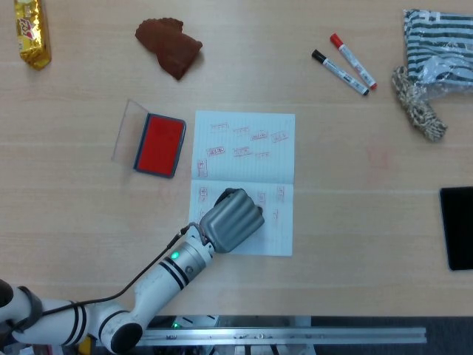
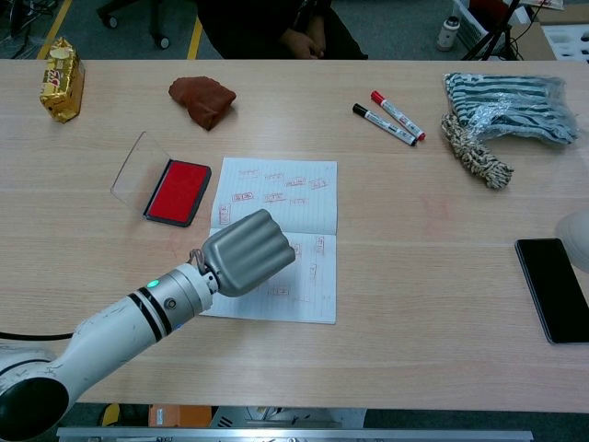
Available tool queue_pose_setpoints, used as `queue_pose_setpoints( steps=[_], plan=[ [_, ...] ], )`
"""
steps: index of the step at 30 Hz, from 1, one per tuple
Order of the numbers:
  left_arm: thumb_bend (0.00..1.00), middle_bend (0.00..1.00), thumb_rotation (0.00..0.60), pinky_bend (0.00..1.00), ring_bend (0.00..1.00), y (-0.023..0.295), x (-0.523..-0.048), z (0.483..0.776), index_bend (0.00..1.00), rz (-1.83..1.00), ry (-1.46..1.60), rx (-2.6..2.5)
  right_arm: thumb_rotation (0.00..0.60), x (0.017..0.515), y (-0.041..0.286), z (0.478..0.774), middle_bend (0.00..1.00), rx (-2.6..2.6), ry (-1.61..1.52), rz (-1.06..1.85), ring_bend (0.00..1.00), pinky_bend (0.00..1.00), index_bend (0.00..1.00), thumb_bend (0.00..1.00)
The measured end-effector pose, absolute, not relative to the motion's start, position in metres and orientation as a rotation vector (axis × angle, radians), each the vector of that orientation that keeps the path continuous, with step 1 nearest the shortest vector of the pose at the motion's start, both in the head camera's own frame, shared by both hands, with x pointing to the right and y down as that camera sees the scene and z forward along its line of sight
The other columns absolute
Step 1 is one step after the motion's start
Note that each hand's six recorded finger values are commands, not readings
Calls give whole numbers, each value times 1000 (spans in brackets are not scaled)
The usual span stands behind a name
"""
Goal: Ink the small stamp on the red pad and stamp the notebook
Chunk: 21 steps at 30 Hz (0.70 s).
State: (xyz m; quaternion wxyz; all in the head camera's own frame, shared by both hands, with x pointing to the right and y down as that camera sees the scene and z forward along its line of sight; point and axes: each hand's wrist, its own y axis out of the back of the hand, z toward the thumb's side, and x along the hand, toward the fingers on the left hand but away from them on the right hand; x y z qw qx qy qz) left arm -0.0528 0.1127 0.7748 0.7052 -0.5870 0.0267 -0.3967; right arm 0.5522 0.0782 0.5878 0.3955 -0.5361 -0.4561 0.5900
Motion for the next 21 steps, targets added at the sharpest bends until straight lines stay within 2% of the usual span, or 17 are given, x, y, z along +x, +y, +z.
queue_pose_setpoints(
  steps=[14,21],
  plan=[
    [279,1000,600,1000,1000,83,-72,722,566,-862,209,-1293,600,550,78,591,412,-1377,-1163,1478,342,434,408,292],
    [279,1000,600,1000,1000,88,-70,724,566,-872,202,-1314,600,549,78,591,412,-1377,-1163,1475,342,433,408,292]
  ],
)
